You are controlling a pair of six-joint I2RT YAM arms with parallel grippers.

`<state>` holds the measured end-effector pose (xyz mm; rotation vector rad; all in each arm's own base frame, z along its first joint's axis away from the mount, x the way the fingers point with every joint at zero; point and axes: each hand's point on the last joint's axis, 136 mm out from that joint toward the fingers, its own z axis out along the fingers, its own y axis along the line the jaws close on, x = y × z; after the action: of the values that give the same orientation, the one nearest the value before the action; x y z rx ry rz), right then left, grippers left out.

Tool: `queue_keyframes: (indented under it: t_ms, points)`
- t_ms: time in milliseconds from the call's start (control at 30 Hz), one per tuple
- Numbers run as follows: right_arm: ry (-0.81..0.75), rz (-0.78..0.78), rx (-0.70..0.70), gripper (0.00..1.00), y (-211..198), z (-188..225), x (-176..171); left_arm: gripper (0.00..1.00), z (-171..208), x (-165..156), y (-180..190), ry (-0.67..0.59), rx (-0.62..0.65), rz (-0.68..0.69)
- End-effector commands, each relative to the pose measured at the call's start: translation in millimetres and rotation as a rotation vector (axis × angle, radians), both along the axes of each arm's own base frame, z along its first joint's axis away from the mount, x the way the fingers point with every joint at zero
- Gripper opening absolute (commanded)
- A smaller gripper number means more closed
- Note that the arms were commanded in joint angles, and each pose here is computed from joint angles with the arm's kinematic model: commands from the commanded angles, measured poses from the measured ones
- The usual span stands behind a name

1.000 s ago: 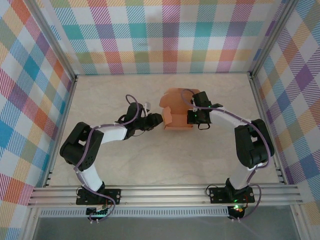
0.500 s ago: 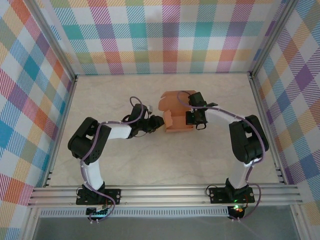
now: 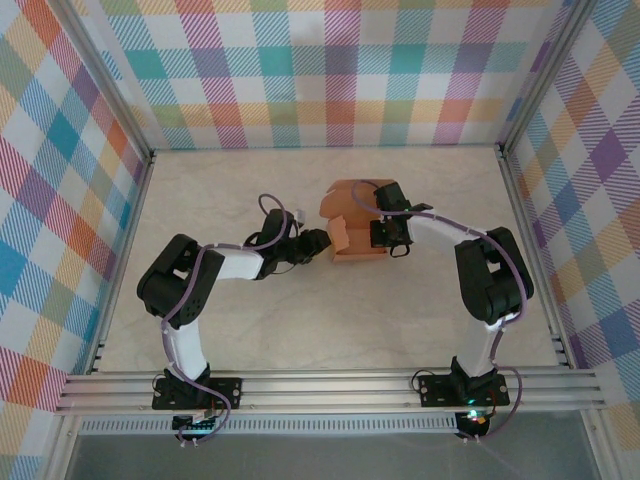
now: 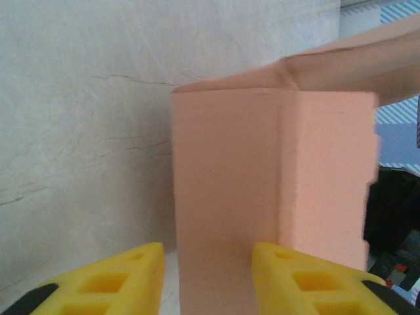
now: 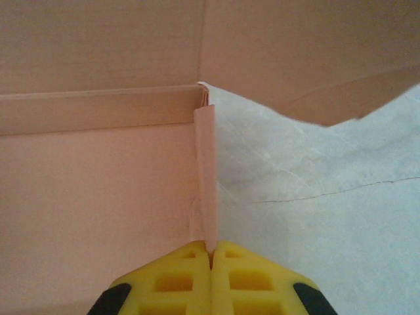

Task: Fold the paper box

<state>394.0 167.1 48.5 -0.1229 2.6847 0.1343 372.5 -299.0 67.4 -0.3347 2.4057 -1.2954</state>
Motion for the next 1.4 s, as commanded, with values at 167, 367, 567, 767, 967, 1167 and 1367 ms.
queue_keyframes:
  t_ms: [167,367,567,767,967,1167,1367]
  points:
    - [0.099,-0.023,-0.055,0.00,-8,-27,-16,0.10,8,-9,15,-0.015,0.055,0.015]
    - [0.103,-0.035,-0.053,0.00,-8,-26,-15,0.23,3,-13,17,-0.001,0.046,0.023]
    - [0.107,-0.036,-0.057,0.00,-10,-27,-16,0.30,9,-13,25,-0.033,0.050,0.057]
    - [0.108,-0.029,-0.039,0.00,-6,-26,-16,0.37,12,-7,16,-0.036,-0.007,0.055]
    - [0.110,-0.025,-0.040,0.00,-6,-26,-16,0.38,21,-3,14,-0.054,-0.010,0.054]
    - [0.112,-0.021,-0.024,0.00,-3,-26,-15,0.39,21,4,4,-0.042,-0.051,0.045]
    - [0.111,-0.013,-0.025,0.00,-2,-26,-16,0.39,20,9,-8,-0.038,-0.060,0.024]
